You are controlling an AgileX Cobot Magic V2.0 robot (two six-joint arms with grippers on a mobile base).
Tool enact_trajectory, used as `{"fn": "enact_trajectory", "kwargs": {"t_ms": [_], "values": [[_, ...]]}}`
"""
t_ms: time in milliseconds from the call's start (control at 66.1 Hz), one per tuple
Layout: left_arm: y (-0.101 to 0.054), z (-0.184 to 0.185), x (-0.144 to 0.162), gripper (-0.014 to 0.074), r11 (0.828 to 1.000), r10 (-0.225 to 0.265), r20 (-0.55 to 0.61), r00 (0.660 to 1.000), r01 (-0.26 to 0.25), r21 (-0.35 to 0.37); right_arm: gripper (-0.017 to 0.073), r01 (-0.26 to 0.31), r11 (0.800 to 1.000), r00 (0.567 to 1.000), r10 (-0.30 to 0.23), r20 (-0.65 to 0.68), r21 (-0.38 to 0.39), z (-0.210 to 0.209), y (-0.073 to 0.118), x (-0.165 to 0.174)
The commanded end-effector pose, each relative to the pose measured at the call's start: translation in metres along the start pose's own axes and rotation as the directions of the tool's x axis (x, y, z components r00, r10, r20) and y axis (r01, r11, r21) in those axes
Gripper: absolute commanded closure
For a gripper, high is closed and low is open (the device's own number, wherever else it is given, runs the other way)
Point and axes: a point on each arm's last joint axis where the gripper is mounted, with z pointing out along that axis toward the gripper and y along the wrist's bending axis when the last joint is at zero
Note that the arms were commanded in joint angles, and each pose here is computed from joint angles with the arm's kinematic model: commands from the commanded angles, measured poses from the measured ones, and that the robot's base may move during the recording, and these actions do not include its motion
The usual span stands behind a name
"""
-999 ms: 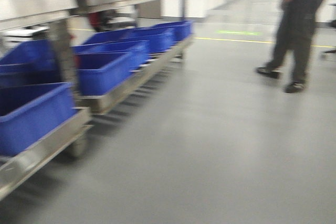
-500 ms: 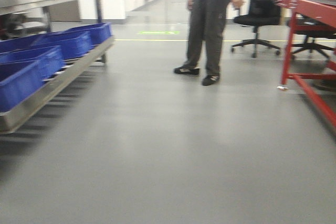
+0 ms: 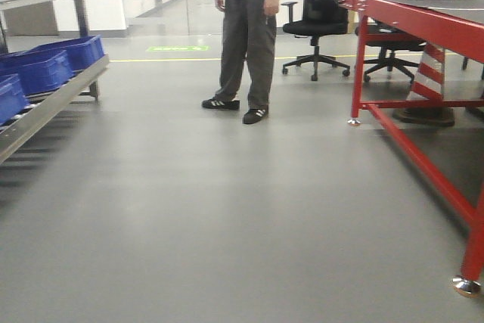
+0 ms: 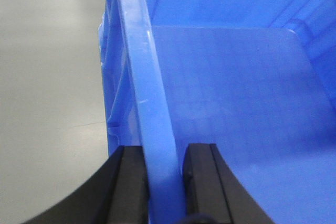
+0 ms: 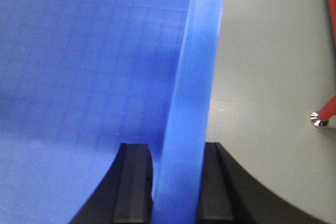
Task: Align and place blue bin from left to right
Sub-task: 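Drive across the floor past the person carrying the bin in both grippers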
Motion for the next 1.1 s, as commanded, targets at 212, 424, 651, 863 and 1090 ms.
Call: {"fn": "enact_trajectory", "kwargs": {"t_ms": [212,424,651,863,1090], "values": [[-0.0054,-0.0138,-0.0114,0.0705,0.999,0.006,0.118,0.993,-0.011,0.044,0.0627,0.017,0.999,0.990,-0.011,0.139,-0.040,-0.0185,0.0048,-0.0115],[-0.0054,-0.0138,-0.0114,0.0705,0.999,0.006,0.118,0.993,-0.011,0.044,0.0627,0.017,0.999,0.990,-0.011,0.139,-0.040,-0.0185,0.0048,-0.0115],[-0.0054,-0.0138,-0.0114,0.0705,0.999,0.006,0.118,0.993,-0.011,0.044,0.0627,0.017,0.999,0.990,-0.011,0.139,-0.040,-0.0185,0.0048,-0.0115],[-0.0054,-0.0138,-0.0114,0.0705,0.999,0.006,0.118,0.993,-0.011,0.044,0.0627,0.017,0.999,0.990,-0.011,0.139,-0.040,-0.0185,0.0048,-0.0115],[-0.0054,-0.0138,-0.0114,0.0705,0.999,0.006,0.118,0.993,-0.011,0.044,0.0627,0.017,0.999,0.990,-0.011,0.139,-0.040,-0.0185,0.0048,-0.0115]]}}
